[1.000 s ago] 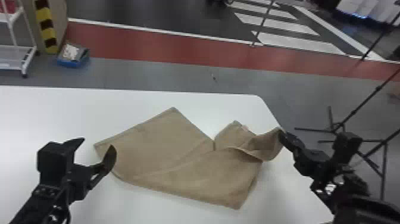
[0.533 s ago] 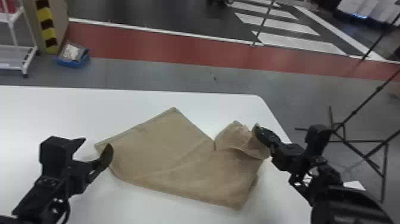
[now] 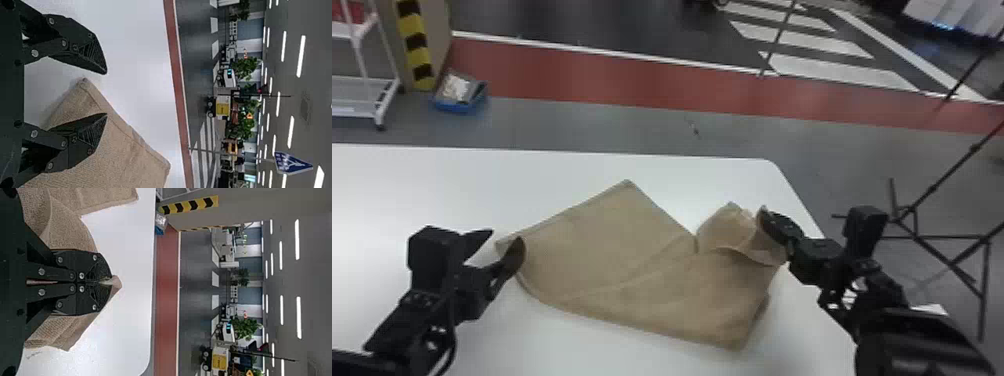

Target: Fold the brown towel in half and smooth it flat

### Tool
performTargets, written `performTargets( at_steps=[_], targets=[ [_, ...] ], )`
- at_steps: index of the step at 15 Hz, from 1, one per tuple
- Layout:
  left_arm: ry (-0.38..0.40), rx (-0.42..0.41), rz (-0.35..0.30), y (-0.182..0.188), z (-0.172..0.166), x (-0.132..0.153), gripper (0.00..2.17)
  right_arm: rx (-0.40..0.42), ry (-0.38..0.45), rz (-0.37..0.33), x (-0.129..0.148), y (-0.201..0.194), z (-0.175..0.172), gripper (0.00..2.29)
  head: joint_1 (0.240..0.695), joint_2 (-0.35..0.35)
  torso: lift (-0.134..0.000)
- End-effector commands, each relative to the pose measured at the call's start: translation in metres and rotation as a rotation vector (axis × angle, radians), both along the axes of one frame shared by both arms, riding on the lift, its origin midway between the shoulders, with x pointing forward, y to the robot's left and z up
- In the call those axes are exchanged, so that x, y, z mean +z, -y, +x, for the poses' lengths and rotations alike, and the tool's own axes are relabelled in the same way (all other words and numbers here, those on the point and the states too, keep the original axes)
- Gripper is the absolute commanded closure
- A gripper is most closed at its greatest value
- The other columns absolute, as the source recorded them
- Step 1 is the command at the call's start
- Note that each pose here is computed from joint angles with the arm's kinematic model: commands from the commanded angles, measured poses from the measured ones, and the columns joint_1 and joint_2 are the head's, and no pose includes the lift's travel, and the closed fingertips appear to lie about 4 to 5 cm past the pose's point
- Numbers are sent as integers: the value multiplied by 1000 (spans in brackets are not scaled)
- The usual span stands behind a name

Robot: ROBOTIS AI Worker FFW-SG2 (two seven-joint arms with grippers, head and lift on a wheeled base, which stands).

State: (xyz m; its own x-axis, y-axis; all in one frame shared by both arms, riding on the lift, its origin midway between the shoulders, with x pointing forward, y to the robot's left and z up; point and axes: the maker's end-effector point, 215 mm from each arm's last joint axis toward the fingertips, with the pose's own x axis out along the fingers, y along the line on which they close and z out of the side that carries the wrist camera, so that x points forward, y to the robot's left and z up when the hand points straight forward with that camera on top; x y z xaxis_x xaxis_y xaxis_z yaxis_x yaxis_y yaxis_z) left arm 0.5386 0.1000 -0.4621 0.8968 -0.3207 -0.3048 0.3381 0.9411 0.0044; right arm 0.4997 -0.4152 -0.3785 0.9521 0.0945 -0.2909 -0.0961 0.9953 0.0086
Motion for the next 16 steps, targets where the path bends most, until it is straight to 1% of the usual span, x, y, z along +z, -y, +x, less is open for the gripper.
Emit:
performTargets(
  at_steps=[1,7,8,9,11,12,14,15,16],
  targets=[
    [-1,3,3,-4,1,-1,616,1,-2,1,-1,0,2,1359,695,-324,-117],
    [-21,-8,19,-6,0,-9,616,3,14,-2,2,0,5,1359,695,-316,-117],
    [-29,-8,24,-7,1,-12,694,4,14,-2,1,0,6,1359,695,-316,-117],
    [-36,-8,28,-8,2,-15,714,6,11,0,0,-1,8,1359,695,-316,-117],
    [-47,-6,29,-10,2,-20,724,8,15,-2,1,-1,11,1359,695,-313,-117],
    [-64,-18,32,-8,0,-25,731,10,17,0,1,0,12,1359,695,-312,-117],
    [-64,-18,33,-10,1,-24,734,9,18,-4,3,3,13,1359,695,-312,-117],
    [-65,-8,30,-15,2,-24,1028,9,18,-5,3,3,13,1359,695,-313,-117],
    [-60,12,28,-20,1,-23,1426,9,18,-4,3,3,13,1359,695,-313,-117]
  ],
)
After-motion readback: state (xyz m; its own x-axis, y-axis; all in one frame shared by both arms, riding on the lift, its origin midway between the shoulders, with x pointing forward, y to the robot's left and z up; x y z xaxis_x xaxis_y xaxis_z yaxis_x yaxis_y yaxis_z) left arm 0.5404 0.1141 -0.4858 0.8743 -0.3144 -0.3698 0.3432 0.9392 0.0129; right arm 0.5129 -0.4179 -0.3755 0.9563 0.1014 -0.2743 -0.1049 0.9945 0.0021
